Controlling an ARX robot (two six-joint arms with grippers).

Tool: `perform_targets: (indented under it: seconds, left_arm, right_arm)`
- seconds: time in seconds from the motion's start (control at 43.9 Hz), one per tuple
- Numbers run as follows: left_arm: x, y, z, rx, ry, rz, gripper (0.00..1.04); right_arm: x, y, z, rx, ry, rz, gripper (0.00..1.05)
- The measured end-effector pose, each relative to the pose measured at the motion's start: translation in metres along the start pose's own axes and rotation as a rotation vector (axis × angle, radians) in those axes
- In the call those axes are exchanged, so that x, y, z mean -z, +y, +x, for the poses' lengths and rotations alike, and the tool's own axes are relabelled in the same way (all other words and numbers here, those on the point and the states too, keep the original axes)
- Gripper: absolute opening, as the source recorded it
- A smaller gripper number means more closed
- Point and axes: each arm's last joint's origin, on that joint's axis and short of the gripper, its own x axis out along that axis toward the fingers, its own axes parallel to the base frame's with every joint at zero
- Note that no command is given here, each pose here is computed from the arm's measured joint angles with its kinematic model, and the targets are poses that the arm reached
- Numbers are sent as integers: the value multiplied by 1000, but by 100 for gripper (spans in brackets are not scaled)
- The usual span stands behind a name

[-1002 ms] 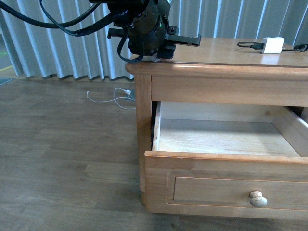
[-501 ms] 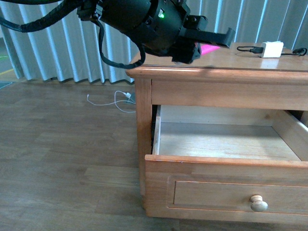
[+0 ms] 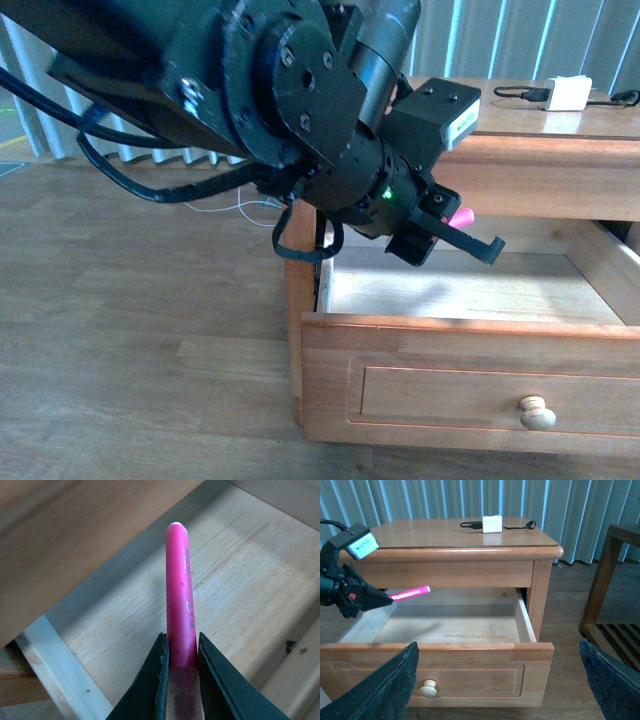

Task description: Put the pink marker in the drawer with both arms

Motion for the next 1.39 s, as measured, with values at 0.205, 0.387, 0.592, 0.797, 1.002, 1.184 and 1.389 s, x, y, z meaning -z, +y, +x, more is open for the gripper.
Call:
perform_targets:
  seconds: [0.205,0.387,0.592,0.797,1.002,1.184,1.389]
  left_arm:
    - [6,-11,28,-4,28,4,14]
    - [8,-21,42,-12,43,11,14]
    - [9,-29,46,-2,42,16,45]
    - [5,-27,22,-63,2,27,79]
    - [-10,-2,-51,-233,-127,4,98]
    - [-7,25,-133,-369,-235,-108,99]
    - [15,40,-228,-519,-358,-246,99]
  right_arm:
    - [0,0,0,0,0,0,96]
    - [0,0,0,0,0,0,96]
    - [0,0,0,0,0,0,96]
    - [0,0,0,0,0,0,96]
    - [0,0,0,0,0,0,96]
    - [0,0,0,0,0,0,96]
    - [0,0,0,0,0,0,96]
